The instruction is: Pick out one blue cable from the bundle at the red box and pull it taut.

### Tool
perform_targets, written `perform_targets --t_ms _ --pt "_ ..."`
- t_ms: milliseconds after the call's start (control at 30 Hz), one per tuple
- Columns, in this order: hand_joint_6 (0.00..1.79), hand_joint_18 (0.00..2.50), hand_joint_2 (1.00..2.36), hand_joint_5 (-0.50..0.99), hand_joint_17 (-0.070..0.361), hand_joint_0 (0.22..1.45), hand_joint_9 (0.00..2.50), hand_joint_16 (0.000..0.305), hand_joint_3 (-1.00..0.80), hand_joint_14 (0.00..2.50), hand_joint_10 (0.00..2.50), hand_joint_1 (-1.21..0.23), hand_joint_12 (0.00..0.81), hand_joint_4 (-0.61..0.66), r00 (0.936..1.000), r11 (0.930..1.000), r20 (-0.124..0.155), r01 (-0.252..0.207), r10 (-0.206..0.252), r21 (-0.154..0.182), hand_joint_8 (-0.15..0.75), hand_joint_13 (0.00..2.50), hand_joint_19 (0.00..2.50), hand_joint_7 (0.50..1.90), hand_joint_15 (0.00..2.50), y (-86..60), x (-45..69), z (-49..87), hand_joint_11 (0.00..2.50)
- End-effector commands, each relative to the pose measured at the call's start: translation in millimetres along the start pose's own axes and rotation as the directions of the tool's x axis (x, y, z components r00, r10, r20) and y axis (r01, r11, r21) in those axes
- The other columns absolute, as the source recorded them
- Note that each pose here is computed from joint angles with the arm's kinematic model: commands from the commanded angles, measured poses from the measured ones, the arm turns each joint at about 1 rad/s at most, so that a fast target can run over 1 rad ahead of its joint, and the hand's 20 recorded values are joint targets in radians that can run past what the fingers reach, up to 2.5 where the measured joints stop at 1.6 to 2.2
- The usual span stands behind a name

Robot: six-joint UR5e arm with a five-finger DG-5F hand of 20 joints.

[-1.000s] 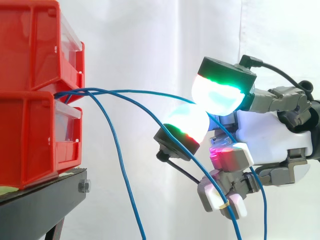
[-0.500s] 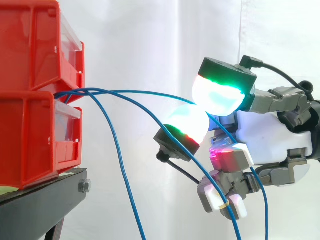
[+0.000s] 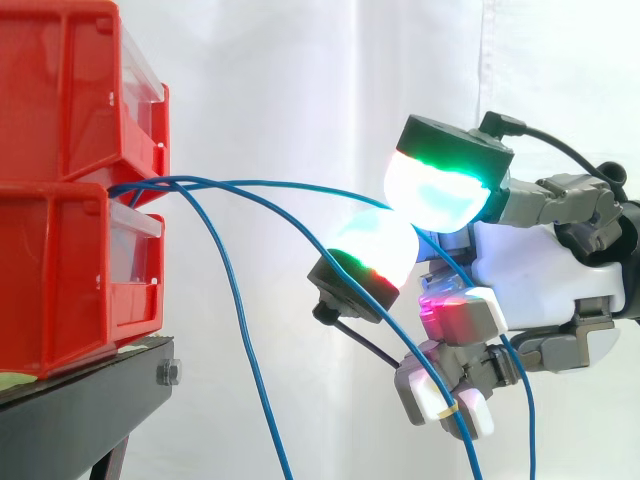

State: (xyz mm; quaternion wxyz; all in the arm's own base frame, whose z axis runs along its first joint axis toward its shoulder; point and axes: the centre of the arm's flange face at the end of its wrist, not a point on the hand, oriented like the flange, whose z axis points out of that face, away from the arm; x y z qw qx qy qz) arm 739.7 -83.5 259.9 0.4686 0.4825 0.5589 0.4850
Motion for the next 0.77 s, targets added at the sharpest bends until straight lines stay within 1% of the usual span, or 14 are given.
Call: perform_targets --t_ms 0,733 --pt "0.94 0.73 1.01 -0.09 0.113 0.63 1.16 0.050 -0.29 0.02 0.03 -0.74 0.341 -0.01 1.0000 1.0000 0.000 0.000 0.000 0.002 0.269 0.87 0.83 0.84 0.49 -0.7 0.3 -0.2 0.76" --pt "0.94 0.72 1.01 -0.09 0.115 0.63 1.16 0.051 -0.29 0.02 0.03 -0.73 0.344 -0.02 1.0000 1.0000 0.000 0.000 0.000 0.000 0.271 0.87 0.83 0.83 0.48 0.0 0.2 0.0 0.77"
